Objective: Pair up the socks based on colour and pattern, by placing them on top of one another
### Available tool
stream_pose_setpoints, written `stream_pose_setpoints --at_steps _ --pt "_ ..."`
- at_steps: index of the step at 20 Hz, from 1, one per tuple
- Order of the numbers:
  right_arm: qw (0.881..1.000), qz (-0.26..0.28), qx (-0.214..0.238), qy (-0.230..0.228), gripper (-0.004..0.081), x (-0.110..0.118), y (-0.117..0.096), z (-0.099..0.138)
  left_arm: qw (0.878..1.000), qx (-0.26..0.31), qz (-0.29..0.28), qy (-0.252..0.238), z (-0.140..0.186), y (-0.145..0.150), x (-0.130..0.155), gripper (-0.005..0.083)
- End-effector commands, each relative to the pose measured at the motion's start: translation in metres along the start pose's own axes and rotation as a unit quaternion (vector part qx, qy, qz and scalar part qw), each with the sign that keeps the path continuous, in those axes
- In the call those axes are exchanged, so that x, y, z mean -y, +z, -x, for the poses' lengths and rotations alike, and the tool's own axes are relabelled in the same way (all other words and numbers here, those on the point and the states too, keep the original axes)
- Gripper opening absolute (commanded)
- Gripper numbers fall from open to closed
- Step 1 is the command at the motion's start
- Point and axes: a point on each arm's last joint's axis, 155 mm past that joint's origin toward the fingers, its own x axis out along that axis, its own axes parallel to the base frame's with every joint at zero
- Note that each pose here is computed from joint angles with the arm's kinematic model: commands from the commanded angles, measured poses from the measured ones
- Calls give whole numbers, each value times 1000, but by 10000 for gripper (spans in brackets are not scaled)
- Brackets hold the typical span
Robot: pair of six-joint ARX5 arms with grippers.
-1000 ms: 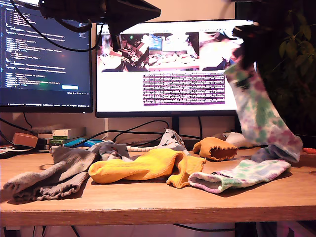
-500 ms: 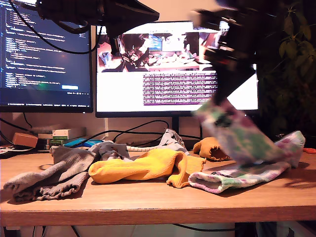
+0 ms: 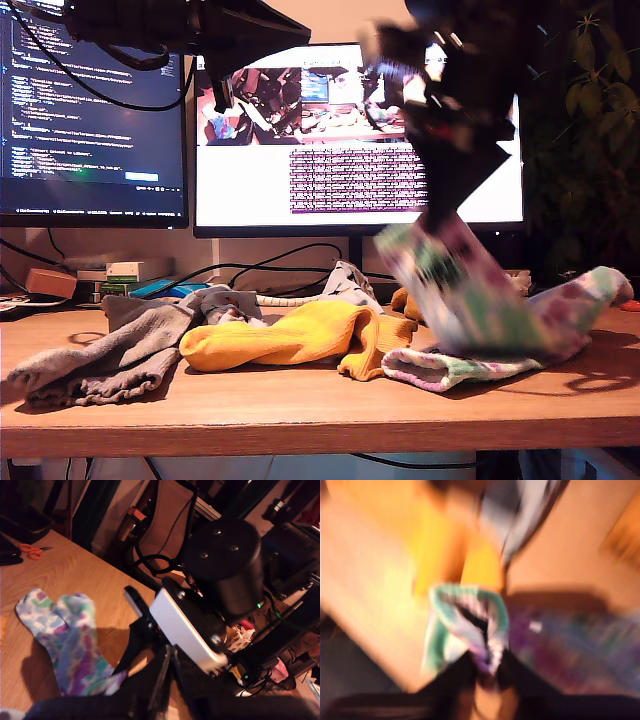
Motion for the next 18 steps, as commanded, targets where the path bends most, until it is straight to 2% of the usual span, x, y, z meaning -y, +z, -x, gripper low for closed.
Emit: stream_pose_setpoints --at_steps 1,5,9,12,16,18 --pt "1000 1 -11 10 414 -5 -5 -5 1000 -2 -1 -4 -2 -3 -4 5" --pt "1000 -8 -7 0 434 1 -3 -5 1000 -2 0 -7 -2 -3 -3 5" --pt "998 -29 -33 35 442 -13 -14 3 1000 -3 3 -11 -2 -4 -2 5" --pt "997 -39 -57 41 442 -16 -21 18 1000 -4 5 -11 -2 -5 -2 5" --pt "996 -63 -58 38 442 -12 -14 42 1000 -4 7 -11 -2 -5 -2 5" --pt "993 -83 -70 36 441 -7 -21 44 1000 -6 11 -11 -2 -6 -2 5"
